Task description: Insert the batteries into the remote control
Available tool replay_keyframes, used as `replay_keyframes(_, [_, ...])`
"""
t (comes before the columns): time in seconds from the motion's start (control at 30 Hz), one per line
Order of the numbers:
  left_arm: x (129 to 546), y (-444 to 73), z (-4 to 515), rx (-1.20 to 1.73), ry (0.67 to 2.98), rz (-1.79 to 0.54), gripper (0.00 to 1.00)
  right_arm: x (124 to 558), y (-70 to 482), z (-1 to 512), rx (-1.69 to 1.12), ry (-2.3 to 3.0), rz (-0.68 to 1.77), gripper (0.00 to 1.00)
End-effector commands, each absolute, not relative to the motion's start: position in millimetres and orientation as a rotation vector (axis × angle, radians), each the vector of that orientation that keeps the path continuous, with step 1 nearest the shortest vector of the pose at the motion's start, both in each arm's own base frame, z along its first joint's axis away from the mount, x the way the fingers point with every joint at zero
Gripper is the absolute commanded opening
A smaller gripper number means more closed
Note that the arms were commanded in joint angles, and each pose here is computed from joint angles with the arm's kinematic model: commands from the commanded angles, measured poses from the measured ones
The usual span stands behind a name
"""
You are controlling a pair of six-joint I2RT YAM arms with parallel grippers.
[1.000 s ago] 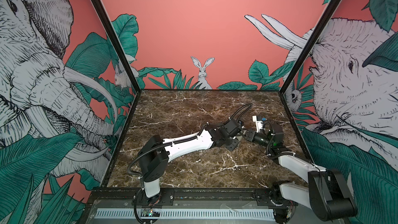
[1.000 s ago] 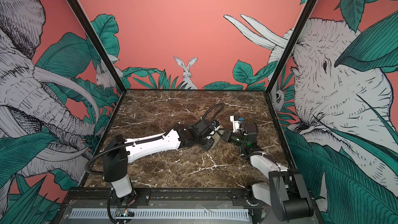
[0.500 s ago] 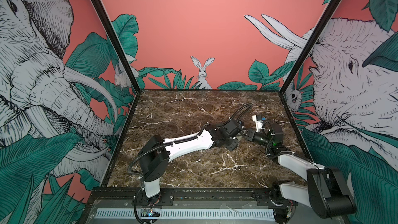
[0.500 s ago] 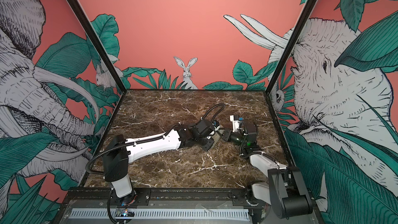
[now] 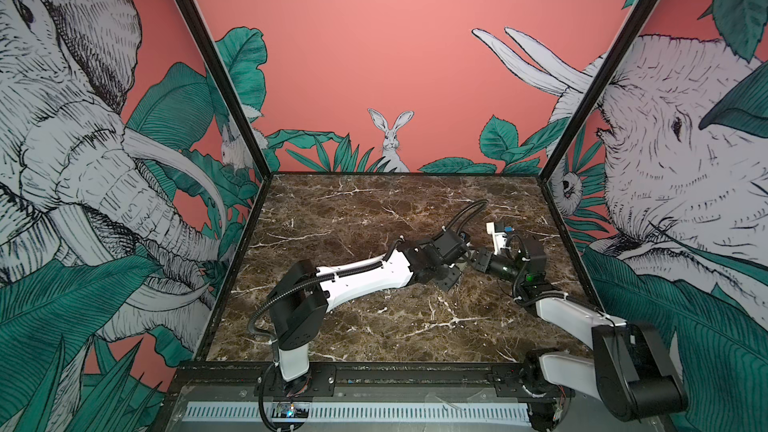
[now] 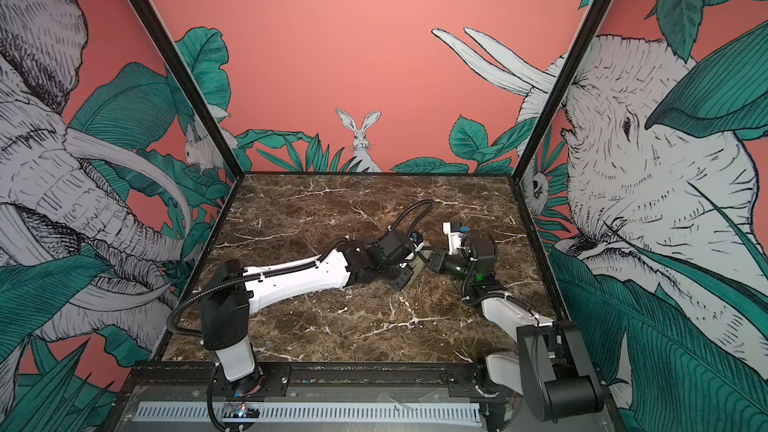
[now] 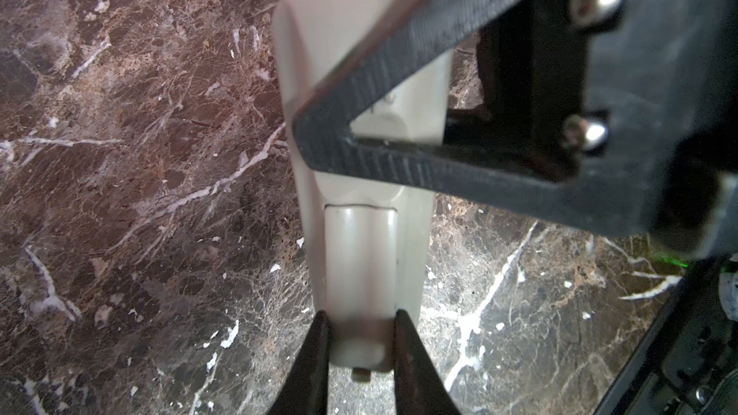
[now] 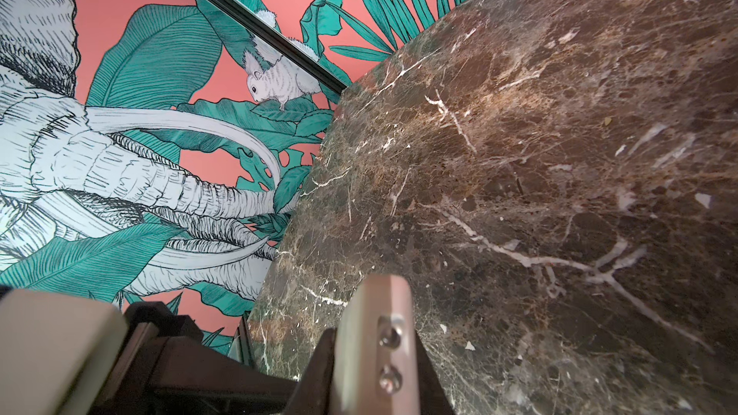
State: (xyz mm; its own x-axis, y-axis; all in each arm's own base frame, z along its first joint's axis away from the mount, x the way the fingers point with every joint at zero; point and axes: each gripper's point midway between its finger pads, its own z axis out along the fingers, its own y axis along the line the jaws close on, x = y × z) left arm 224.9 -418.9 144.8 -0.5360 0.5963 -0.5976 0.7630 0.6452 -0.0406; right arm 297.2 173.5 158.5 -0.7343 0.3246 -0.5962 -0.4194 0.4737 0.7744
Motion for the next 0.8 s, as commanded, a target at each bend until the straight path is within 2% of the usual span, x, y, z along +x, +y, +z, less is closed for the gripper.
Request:
replay_keyframes(0.0, [227.9,-423.2,157.2,1.024,2.299,-0.409,0.15,294.7,178.0,170.0,-0.13,1.943,1.336,0.0])
replay_keyframes(0.63, [229.7,-428.3,154.8,1.056,2.295,-0.395,0.14,293.0,185.2,176.1,-0.167,1.927,1.38,0.0])
replay_keyframes(0.77, [229.6,-427.6,152.9,1.06,2.297,-0.39,0.19,293.2,187.8,177.7,-0.173,1.922,1.402,0.0])
